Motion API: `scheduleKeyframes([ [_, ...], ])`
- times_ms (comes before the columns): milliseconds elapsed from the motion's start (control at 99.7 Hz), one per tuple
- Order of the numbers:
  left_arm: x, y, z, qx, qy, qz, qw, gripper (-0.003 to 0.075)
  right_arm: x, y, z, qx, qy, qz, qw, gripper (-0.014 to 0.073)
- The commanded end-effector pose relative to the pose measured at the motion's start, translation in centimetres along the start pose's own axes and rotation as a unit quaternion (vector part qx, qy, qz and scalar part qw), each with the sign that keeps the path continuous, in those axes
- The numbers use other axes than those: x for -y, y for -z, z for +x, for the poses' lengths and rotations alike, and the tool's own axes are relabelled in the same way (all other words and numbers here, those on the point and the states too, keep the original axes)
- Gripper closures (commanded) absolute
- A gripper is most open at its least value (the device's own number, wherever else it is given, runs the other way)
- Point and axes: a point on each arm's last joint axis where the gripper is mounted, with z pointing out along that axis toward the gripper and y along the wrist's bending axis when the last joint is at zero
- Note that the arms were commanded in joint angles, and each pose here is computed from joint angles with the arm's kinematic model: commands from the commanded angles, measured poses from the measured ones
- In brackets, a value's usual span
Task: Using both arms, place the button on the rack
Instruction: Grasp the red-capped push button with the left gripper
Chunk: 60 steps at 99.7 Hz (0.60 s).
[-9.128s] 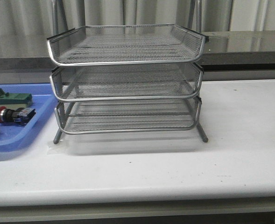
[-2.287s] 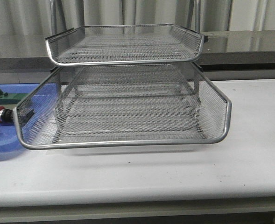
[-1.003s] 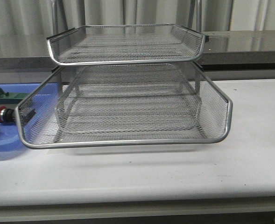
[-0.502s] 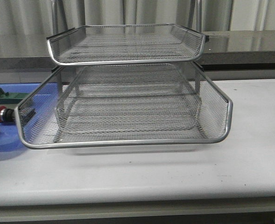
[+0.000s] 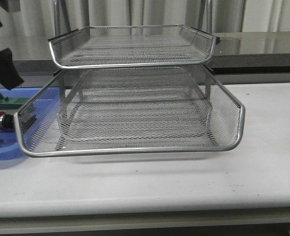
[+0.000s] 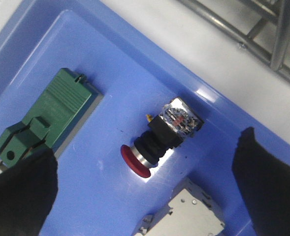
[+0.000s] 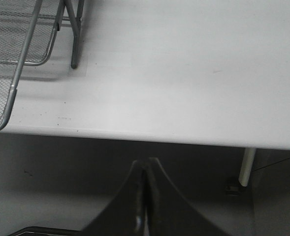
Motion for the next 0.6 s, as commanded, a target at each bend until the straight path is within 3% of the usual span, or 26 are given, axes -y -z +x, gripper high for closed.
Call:
scheduleKeyframes([
  [0, -0.6, 1.0, -1.4, 0.006, -0.035, -0.03, 0.999, 0.003, 0.1, 0.8, -1.2, 0.043, 0.003, 0.002, 0.999, 0.0666],
  [150, -1.0, -1.3, -1.5, -0.029, -0.069, -0.039, 0.996, 0.003, 0.1, 0.8, -1.2, 0.043, 0.003, 0.002, 0.999, 0.0666],
  [592, -1.2, -2.2, -1.6, -0.036, -0.084, -0.032, 0.995, 0.003, 0.1, 0.8, -1.1, 0.042, 0.003, 0.002, 0.999, 0.0666],
])
